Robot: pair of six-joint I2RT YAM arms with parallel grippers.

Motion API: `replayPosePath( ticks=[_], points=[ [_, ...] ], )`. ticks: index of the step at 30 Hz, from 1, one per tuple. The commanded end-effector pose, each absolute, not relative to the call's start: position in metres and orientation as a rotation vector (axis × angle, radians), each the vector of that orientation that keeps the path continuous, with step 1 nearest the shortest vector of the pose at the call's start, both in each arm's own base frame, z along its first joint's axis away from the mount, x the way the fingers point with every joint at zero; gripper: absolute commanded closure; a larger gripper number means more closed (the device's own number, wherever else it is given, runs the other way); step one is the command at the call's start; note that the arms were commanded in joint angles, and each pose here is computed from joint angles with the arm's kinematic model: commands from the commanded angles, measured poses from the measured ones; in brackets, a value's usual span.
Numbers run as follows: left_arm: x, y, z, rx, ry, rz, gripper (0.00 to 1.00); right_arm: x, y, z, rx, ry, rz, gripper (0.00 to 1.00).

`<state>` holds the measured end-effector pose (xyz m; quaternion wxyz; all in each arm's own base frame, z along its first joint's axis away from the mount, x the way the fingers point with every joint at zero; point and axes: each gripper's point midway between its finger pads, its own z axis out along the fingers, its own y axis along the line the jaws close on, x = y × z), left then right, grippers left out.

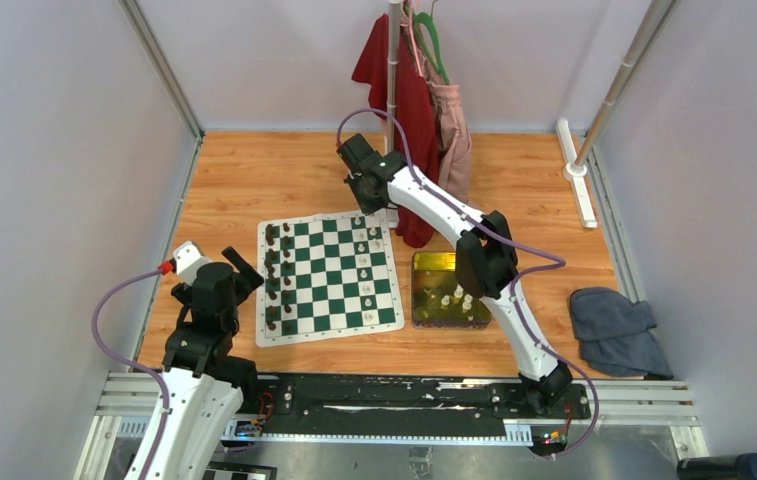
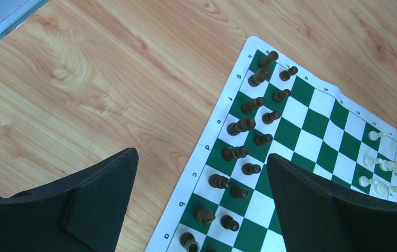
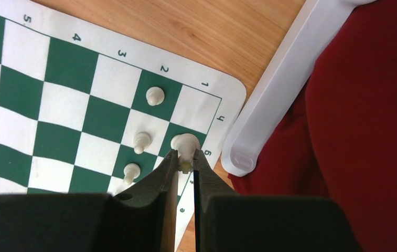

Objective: Set up the chess pieces on the board
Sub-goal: Place the chess piece on the chessboard.

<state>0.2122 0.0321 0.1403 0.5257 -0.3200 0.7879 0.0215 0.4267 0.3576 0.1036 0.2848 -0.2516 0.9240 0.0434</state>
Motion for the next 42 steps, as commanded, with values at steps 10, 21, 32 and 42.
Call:
replayPosePath(
  ticks=[10, 21, 32, 42],
  points=[
    [0.213, 0.033, 0.136, -0.763, 1.891, 0.068, 0.00, 0.440, 0.350, 0.068, -0.682, 2.541, 0.137, 1.00],
    [0.215, 0.034, 0.131, -0.760, 1.905, 0.086, 0.00, 0.447, 0.354, 0.054, -0.672, 2.558, 0.168, 1.00],
    [0.215, 0.034, 0.131, -0.761, 1.904, 0.090, 0.00, 0.448, 0.355, 0.046, -0.676, 2.569, 0.178, 1.00],
    [0.215, 0.035, 0.131, -0.762, 1.905, 0.092, 0.00, 0.448, 0.353, 0.047, -0.684, 2.568, 0.177, 0.88]
  ],
)
